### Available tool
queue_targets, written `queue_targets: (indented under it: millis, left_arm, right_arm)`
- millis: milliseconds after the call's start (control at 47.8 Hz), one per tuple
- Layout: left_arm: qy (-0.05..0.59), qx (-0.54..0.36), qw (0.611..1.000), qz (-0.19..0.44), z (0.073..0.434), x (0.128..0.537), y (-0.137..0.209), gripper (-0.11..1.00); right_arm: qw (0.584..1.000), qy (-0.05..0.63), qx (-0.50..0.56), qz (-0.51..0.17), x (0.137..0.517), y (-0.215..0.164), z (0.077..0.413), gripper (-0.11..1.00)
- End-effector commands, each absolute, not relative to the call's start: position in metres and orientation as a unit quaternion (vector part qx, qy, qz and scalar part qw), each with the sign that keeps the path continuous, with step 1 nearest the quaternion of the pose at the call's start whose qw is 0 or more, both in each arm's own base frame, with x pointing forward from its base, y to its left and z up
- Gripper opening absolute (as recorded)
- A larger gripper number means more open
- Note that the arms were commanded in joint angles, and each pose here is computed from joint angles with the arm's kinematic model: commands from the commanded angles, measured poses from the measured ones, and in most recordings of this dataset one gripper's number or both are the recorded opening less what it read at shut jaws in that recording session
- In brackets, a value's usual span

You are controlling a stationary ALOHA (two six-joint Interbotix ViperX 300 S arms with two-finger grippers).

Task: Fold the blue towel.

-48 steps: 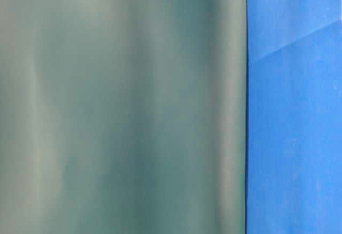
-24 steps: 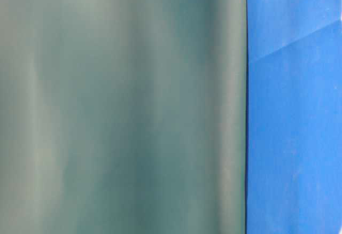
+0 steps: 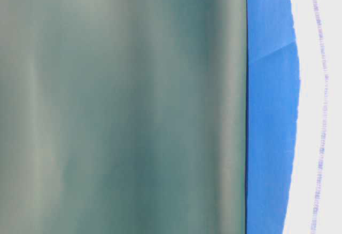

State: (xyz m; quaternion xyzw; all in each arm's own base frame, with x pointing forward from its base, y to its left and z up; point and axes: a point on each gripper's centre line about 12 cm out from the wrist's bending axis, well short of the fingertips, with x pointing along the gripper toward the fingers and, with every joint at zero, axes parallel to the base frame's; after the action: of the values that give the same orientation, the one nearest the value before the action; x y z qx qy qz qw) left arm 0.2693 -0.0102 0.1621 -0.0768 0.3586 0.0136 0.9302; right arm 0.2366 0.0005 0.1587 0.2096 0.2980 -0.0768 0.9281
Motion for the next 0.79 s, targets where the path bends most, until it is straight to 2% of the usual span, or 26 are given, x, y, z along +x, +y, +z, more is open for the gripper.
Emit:
queue_targets:
  millis: [0, 188, 439, 774]
  left_arm:
    - [0.344, -0.082, 0.936, 0.006, 0.171, 0.274, -0.015, 0.02]
    - [0.314, -0.118, 0.942, -0.002, 0.178, 0.284, -0.027, 0.02]
    - [0.257, -0.129, 0.957, -0.046, 0.194, 0.309, -0.057, 0.02]
    - [0.240, -0.129, 0.960, -0.057, 0.203, 0.373, -0.075, 0.02]
  right_arm:
    - [0.933, 0.286, 0.207, -0.072, 0.242, 0.001, 0.167, 0.01]
    - [0.936, 0.281, 0.191, -0.089, 0.254, -0.013, 0.172, 0.01]
    - [0.941, 0.265, 0.159, -0.137, 0.285, -0.056, 0.188, 0.01]
    - [0.943, 0.262, 0.111, -0.170, 0.325, -0.104, 0.207, 0.01]
